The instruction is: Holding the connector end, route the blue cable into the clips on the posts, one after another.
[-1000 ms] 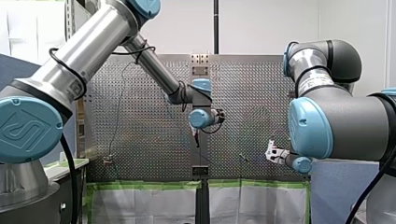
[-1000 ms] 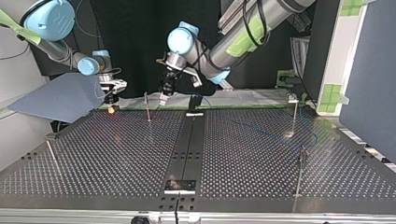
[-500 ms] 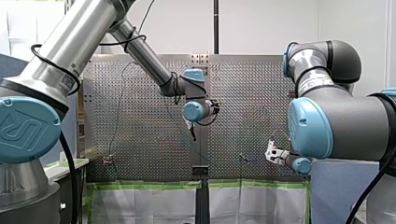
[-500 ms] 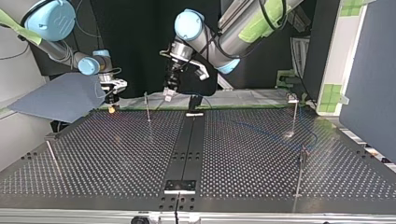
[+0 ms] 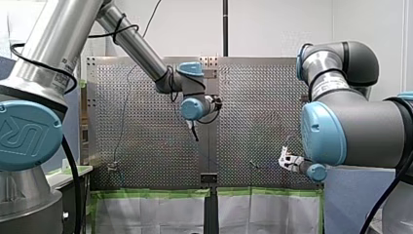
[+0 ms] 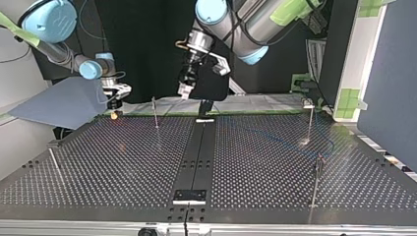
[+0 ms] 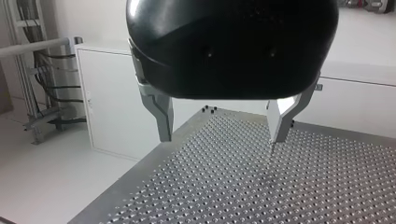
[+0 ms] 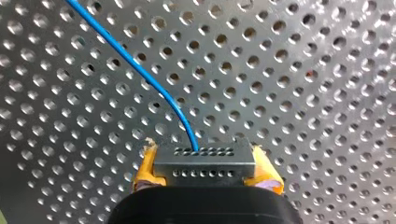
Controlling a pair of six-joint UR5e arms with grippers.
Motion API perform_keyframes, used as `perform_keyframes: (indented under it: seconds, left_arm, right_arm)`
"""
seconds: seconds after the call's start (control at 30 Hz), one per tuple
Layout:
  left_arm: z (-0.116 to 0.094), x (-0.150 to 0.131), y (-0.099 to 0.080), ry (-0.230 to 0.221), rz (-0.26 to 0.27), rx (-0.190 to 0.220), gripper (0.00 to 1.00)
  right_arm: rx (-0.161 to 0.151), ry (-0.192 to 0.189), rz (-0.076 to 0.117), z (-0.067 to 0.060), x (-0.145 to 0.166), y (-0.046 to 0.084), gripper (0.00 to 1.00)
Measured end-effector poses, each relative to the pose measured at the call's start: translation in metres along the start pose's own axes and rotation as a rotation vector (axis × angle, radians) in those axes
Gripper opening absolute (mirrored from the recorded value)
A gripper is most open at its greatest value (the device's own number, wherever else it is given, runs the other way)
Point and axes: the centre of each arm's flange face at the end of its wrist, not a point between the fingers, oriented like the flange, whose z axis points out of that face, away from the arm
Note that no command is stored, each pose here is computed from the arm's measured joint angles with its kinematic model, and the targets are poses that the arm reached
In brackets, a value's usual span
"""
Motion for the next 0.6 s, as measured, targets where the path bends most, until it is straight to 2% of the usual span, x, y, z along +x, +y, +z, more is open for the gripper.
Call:
perform_keyframes:
  seconds: [0.23,0.43,0.6]
  left_arm:
    - [-0.021,-0.013,0.002,-0.006,-0.004,-0.002,1.00]
    - [-0.039,-0.023,0.006,-0.018,-0.016,-0.017,1.00]
    - [-0.054,-0.014,0.015,-0.005,-0.023,-0.024,1.00]
  right_arm:
    - [-0.010,0.003,-0.013,0.004,0.030,0.001,0.00]
    - [-0.008,0.006,-0.020,0.006,0.059,-0.004,0.00]
    - [-0.007,0.024,-0.030,0.003,0.082,-0.008,0.00]
